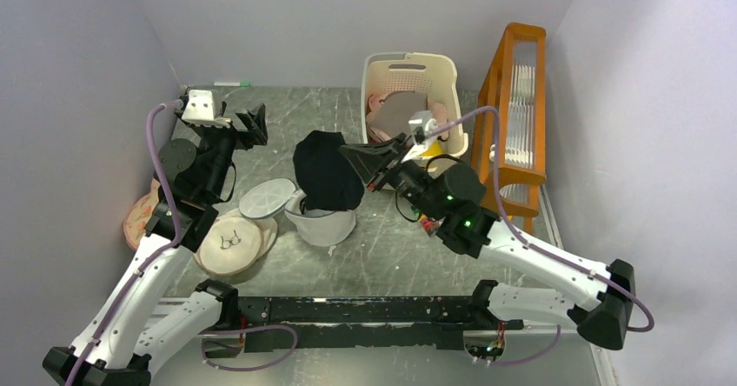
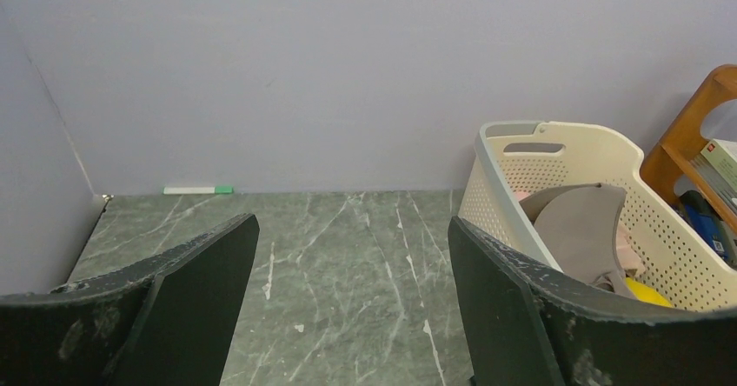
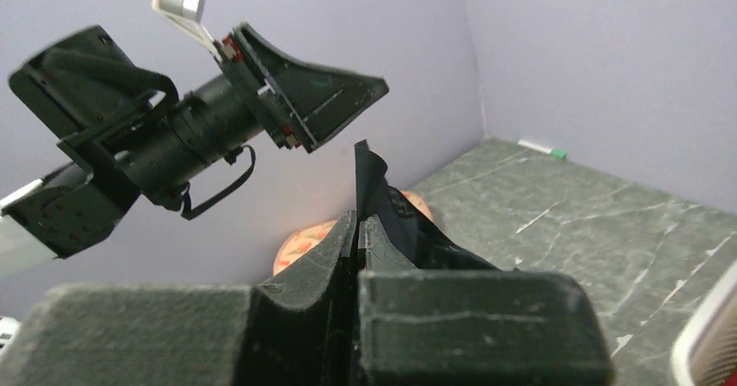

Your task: Unzip the laundry bag and remove the bra

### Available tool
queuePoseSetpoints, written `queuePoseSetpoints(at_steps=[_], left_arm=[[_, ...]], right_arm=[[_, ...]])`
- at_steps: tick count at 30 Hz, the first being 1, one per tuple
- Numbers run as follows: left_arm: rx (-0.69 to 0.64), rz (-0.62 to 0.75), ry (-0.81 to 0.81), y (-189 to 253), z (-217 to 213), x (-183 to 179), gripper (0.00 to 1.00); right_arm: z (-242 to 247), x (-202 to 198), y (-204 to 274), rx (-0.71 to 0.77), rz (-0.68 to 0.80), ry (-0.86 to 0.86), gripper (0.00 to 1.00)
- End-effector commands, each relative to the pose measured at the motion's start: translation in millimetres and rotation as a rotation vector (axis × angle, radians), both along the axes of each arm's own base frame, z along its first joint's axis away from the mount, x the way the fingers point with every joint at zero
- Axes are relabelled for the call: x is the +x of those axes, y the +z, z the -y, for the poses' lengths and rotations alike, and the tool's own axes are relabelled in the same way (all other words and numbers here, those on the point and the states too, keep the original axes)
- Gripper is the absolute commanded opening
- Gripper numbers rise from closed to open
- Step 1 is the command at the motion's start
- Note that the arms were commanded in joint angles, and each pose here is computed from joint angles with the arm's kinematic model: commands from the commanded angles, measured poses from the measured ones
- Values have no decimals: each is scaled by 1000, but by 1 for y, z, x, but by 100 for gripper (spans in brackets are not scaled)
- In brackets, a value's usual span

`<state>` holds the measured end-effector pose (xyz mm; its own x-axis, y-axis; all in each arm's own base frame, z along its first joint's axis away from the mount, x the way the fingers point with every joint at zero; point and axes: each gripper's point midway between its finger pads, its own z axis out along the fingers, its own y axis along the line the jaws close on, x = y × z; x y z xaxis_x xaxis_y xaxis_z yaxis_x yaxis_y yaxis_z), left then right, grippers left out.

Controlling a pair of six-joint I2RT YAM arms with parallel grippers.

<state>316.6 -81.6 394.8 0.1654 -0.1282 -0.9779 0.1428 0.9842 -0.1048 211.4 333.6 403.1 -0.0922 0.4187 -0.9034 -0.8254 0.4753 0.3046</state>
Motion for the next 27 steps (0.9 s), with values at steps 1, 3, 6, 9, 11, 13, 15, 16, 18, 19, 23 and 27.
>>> queuePoseSetpoints(at_steps=[1,3,6,9,11,13,15,16,18,19,23,27], left_arm=[[-20,30,-8,7,2,0,91],[-20,27,-9,6,3,1,91],[-20,25,-8,5,3,1,91],[-20,23,-8,4,3,2,91],[-19,20,-9,4,3,2,91],[-20,16,-11,2,4,3,90],[-20,15,-13,2,5,4,90],[-19,11,-14,1,5,4,90],[-18,7,-16,0,6,5,90],[-18,6,-17,0,7,6,90],[-17,1,-20,-1,8,7,90],[-17,-4,-18,-3,8,8,90]], right_arm=[[37,2,22,71,56,-121,0],[52,3,25,89,63,-171,0],[79,4,31,123,65,-258,0],[106,14,27,147,10,-389,0],[127,24,22,172,-55,-501,0],[149,34,16,208,-124,-622,0],[164,43,11,221,-164,-729,0],[170,47,11,215,-178,-780,0],[178,54,11,175,-207,-875,0],[183,56,17,170,-213,-917,0],[189,65,28,96,-165,-1020,0],[182,70,53,47,-103,-1026,0]])
